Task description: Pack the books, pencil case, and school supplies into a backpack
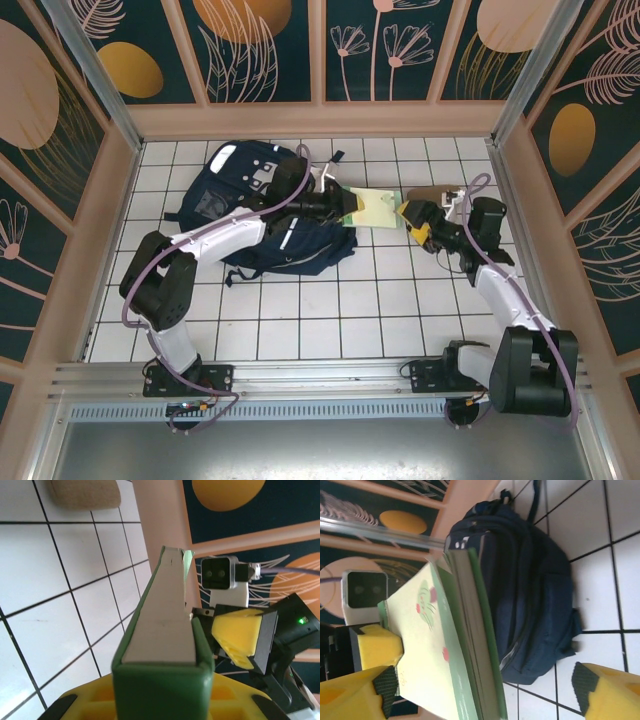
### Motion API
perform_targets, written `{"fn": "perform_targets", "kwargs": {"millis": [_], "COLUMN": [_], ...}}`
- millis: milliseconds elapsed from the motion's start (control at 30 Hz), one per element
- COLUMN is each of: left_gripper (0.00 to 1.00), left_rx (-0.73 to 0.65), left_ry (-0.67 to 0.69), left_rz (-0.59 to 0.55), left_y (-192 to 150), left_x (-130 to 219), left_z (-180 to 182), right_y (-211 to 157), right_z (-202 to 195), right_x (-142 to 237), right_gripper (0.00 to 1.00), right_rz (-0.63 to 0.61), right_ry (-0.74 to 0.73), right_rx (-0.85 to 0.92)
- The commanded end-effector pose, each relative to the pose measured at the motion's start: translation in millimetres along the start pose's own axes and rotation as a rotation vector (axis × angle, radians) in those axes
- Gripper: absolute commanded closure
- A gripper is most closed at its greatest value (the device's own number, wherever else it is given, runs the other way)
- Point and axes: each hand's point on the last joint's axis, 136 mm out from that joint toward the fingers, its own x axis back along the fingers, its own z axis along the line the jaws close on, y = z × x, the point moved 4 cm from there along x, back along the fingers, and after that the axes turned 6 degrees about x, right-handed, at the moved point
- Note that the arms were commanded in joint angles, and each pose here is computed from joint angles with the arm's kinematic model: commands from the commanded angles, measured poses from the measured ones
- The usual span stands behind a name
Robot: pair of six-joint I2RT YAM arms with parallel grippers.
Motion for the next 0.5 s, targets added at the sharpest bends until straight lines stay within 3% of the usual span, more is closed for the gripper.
{"fn": "perform_targets", "kwargs": {"millis": [0,200,300,433,467], "left_gripper": [1.0,1.0,0.99,0.96,0.94], "left_rx": [-0.071,-0.052,-0.047,-0.037,-0.037], "left_ry": [-0.092,-0.129,-0.133,-0.116,-0.107], "left_rz": [0.038,0.047,0.049,0.049,0.049], "left_y": [-3,-4,-4,-3,-2], "left_x": [7,7,6,4,3], "left_z": [-33,-37,-37,-32,-30], "right_y": [2,7,8,11,12], "right_z": [9,13,18,20,21], "right_x": [-3,-12,-15,-16,-16], "right_gripper": [0.15,0.38,0.58,0.97,1.0], "right_rz": [0.034,0.048,0.06,0.057,0.054], "right_ry": [0.093,0.141,0.155,0.147,0.143], "right_rx": [0.017,0.007,0.021,0.023,0.028]}}
